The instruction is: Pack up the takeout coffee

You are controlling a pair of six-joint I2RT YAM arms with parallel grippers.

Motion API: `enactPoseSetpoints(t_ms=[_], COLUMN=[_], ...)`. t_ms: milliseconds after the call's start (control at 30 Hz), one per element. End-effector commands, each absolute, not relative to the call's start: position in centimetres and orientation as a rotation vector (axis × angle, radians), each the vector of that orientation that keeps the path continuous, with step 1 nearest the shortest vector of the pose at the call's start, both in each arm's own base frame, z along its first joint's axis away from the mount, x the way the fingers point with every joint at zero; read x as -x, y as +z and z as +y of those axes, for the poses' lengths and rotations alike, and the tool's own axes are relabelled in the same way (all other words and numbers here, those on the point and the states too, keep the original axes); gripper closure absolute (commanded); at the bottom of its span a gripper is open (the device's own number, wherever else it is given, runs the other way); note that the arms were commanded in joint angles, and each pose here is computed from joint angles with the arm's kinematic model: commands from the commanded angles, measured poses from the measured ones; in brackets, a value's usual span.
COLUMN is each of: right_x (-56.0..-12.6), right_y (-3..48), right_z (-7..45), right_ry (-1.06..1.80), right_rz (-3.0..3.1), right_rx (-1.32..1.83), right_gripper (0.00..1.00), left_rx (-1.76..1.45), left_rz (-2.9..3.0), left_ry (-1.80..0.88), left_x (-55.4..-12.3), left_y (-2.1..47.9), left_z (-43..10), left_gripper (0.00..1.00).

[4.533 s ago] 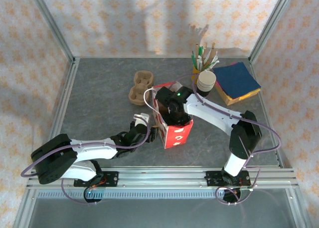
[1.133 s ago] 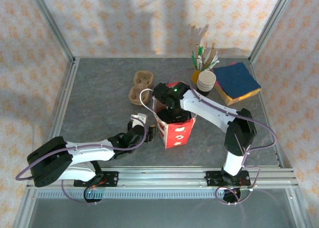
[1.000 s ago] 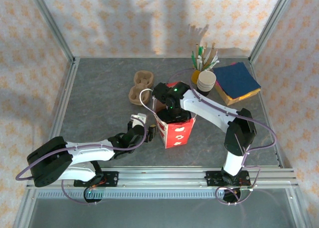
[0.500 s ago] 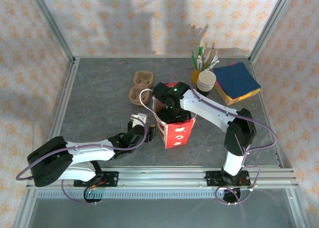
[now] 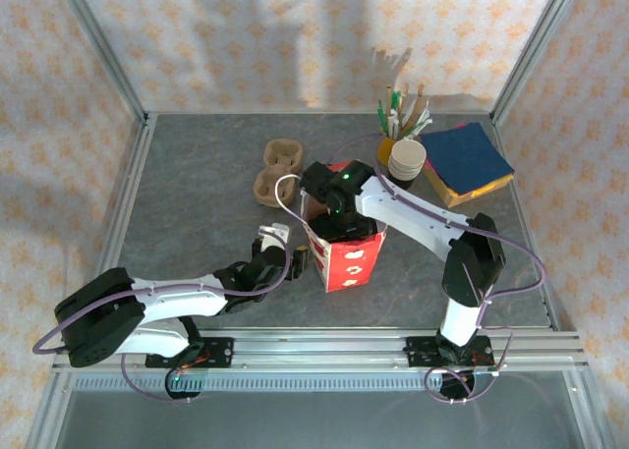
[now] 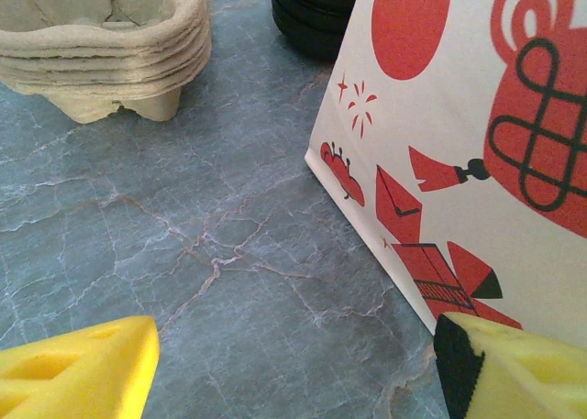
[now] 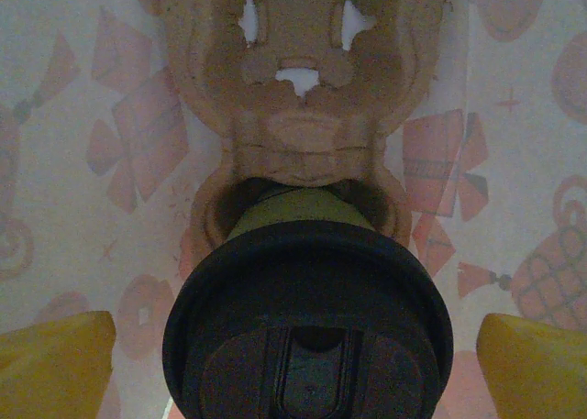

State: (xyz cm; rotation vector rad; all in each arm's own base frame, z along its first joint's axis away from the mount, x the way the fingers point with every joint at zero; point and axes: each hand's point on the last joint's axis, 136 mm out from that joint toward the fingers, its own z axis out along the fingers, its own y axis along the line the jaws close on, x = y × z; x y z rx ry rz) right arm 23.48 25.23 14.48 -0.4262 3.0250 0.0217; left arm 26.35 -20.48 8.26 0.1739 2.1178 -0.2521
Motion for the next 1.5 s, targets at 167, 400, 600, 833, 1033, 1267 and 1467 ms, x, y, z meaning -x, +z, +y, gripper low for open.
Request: enactPoseSetpoints(t_ms=[167, 400, 600, 833, 1033, 1267, 1467], right_x=[-24.1, -24.1, -24.1, -24.3, -24.6, -24.5, -24.4], right_y=[16.0, 16.4, 16.6, 16.9, 17.2, 17.1, 16.2], right_z=[25.2, 25.3, 25.5, 25.5, 25.6, 25.6, 25.0], right_ry=[0.004, 0.029, 0.035, 0.036, 0.038, 0.038, -0.013], right_rz=[2.981, 2.978, 2.979, 2.97, 2.959, 2.958, 2.976], right_rx=[0.414, 0.399, 0.393, 0.375, 0.365, 0.365, 0.362], right_gripper=[0.01, 0.07, 0.16, 0.26, 0.3, 0.33, 0.35], left_rx=[-0.161, -0.159, -0.154, -0.156, -0.154, -0.152, -0.154], left_rz=[2.115, 2.114, 2.113, 2.116, 2.117, 2.117, 2.118], left_ry=[-0.231, -0.232, -0.233, -0.231, -0.233, -0.233, -0.231], left_x=[-26.6, -26.6, -26.5, -26.4, -26.4, -26.5, -26.4], left_y=[8.6, 8.7, 8.6, 8.5, 8.5, 8.5, 8.4], left_z=[-20.4, -20.5, -20.3, -20.3, -20.3, -20.3, -20.3], left_gripper=[0.19, 0.19, 0.19, 0.19, 0.19, 0.19, 0.19])
